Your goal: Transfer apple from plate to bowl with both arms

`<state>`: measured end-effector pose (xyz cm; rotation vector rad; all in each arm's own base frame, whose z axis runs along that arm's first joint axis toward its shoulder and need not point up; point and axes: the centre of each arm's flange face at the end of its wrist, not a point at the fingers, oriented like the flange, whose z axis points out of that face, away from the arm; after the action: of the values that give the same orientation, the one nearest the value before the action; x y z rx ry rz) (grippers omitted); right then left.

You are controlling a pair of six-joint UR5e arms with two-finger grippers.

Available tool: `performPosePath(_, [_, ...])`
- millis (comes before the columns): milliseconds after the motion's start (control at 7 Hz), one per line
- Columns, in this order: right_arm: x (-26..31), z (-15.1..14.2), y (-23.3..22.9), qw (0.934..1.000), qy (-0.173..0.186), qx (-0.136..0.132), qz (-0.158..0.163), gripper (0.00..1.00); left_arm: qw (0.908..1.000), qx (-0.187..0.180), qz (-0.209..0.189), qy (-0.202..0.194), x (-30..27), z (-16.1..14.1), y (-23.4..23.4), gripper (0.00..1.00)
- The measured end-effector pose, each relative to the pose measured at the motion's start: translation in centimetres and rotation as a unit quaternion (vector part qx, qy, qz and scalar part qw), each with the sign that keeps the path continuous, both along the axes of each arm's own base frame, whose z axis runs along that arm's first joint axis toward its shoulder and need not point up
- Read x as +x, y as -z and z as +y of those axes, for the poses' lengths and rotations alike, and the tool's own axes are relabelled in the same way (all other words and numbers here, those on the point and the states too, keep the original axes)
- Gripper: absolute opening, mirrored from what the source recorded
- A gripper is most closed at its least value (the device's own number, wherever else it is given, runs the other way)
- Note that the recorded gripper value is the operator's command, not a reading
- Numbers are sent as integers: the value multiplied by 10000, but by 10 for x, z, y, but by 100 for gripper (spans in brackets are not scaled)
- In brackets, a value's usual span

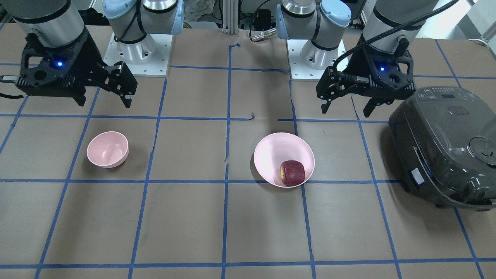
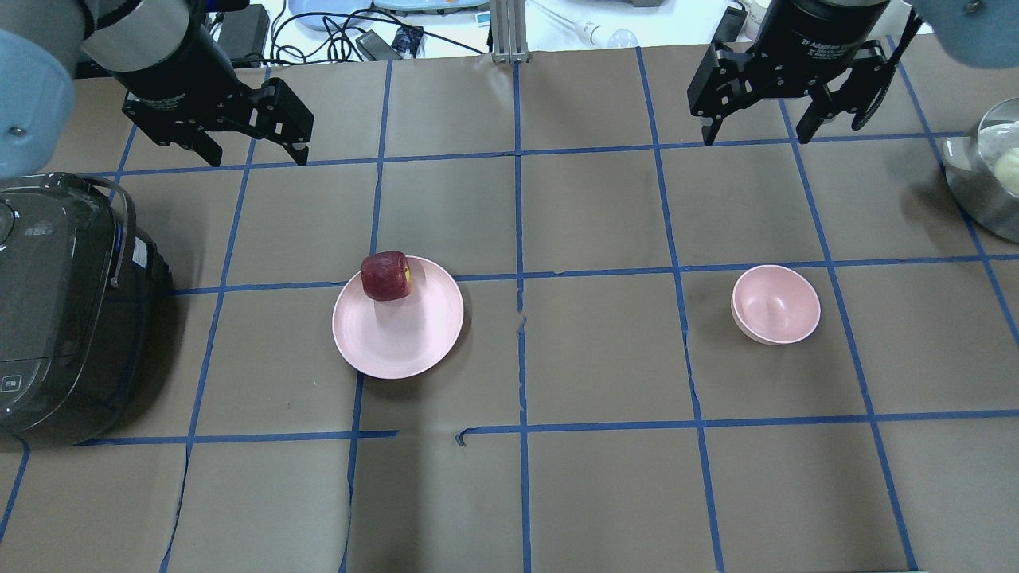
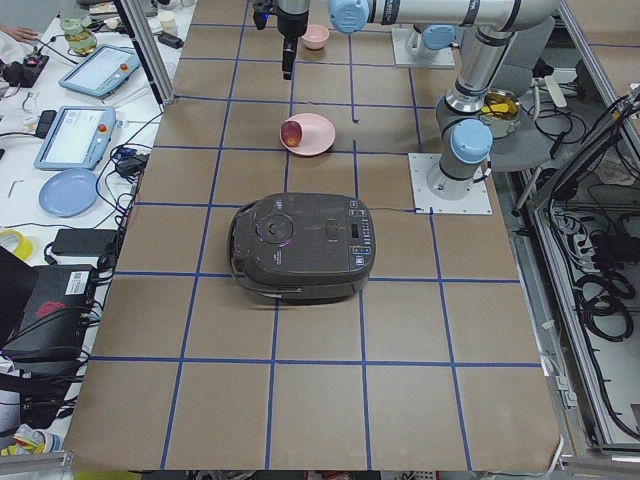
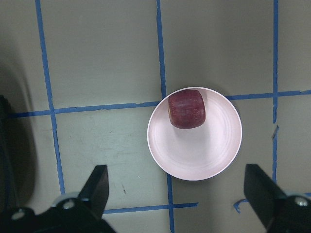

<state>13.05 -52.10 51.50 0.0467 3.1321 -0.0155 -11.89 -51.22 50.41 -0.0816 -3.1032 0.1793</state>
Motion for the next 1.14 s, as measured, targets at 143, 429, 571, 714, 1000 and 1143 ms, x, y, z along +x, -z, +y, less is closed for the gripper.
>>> performPosePath(143, [0,0,0,10000,-1,1,0,100,10000,7,6,-2,0,0,1,100])
performPosePath(429, [0,0,1,10000,-2,27,5,100,10000,1,-5,6,-1,1,0,100])
performPosePath(571, [0,1,1,10000,-2,39,7,100,10000,-9,0,9,-2,2,-1,100])
performPosePath(714, [0,1,1,10000,-2,46,11,100,10000,-8,20,11,-2,1,-1,100])
performPosePath(1000, [0,1,1,10000,-2,54,13,100,10000,-3,38,8,-3,0,1,100])
performPosePath(1143, [0,1,1,10000,-3,54,15,100,10000,5,40,8,-3,0,2,100])
